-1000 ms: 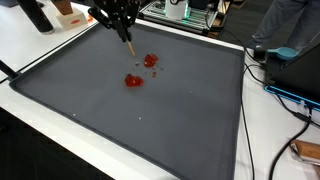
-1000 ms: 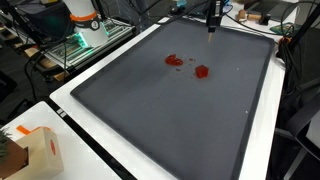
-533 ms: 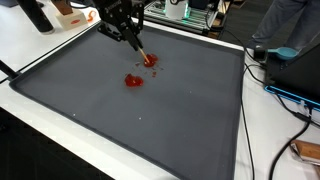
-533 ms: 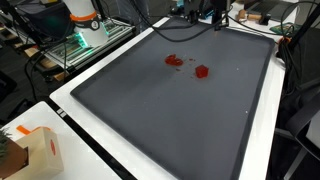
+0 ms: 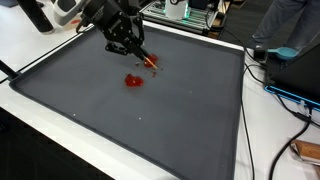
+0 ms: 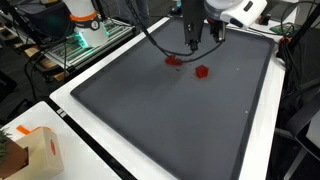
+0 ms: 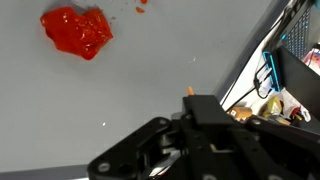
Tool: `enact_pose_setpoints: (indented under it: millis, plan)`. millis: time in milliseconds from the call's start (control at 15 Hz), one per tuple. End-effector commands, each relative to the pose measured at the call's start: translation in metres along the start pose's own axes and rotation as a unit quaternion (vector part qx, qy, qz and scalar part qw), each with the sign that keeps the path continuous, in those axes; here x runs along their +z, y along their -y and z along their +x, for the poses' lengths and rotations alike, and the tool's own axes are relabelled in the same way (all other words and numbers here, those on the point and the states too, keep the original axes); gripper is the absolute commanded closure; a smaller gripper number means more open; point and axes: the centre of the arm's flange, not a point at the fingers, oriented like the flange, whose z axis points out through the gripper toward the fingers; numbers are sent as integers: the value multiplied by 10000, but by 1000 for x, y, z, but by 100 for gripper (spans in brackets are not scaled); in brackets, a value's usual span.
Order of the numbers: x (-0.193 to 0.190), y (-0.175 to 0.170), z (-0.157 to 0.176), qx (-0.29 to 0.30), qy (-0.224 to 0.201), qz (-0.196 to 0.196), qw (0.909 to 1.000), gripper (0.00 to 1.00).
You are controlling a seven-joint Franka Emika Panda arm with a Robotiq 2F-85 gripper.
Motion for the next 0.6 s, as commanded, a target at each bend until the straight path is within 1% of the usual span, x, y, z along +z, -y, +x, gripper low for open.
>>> enact_pose_setpoints:
  millis: [0,200,533]
  plan:
    - [12,-20,1,120,-177,327,9992,97]
    - [25,-30,-1,271,-207,368,9987,97]
    - [48,-43,-5,469,-138,448,9978,97]
